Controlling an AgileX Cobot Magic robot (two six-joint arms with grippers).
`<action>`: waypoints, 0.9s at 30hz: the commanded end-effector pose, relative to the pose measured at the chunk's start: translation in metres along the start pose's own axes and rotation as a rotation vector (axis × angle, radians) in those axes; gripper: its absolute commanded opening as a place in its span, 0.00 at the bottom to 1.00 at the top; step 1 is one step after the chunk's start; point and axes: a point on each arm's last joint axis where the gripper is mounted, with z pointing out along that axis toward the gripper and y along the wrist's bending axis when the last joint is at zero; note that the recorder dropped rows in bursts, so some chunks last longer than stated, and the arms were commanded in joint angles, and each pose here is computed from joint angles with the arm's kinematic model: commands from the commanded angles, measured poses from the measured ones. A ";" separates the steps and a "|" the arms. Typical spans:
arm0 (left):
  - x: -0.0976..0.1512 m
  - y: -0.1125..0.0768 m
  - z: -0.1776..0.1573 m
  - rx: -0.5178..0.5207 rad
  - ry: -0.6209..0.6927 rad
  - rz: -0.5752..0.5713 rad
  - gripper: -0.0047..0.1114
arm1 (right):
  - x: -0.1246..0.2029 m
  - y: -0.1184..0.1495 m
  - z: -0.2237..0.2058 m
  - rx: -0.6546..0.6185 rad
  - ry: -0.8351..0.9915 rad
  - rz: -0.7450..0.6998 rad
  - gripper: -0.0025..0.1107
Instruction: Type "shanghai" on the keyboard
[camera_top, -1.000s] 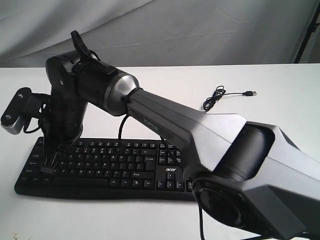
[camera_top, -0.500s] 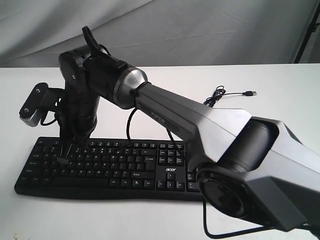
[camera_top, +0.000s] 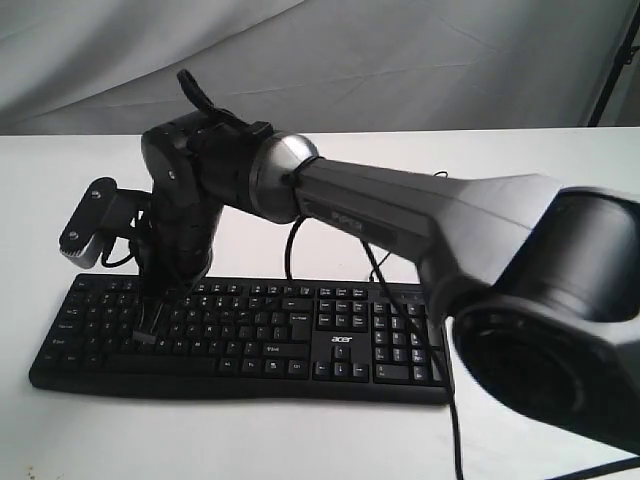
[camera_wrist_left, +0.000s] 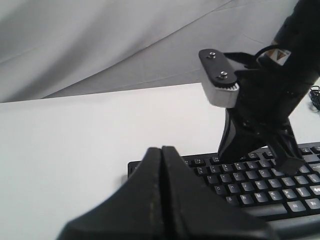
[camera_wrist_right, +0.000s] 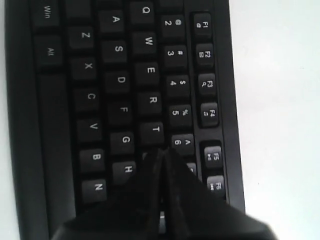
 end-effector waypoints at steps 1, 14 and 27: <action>0.001 0.000 0.000 0.004 -0.004 -0.001 0.04 | 0.009 0.001 -0.012 0.024 -0.032 0.018 0.02; 0.001 0.000 0.000 0.004 -0.004 -0.001 0.04 | 0.018 0.004 0.005 -0.037 -0.135 0.058 0.02; 0.001 0.000 0.000 0.004 -0.004 -0.001 0.04 | 0.024 0.003 0.022 -0.075 -0.128 0.094 0.02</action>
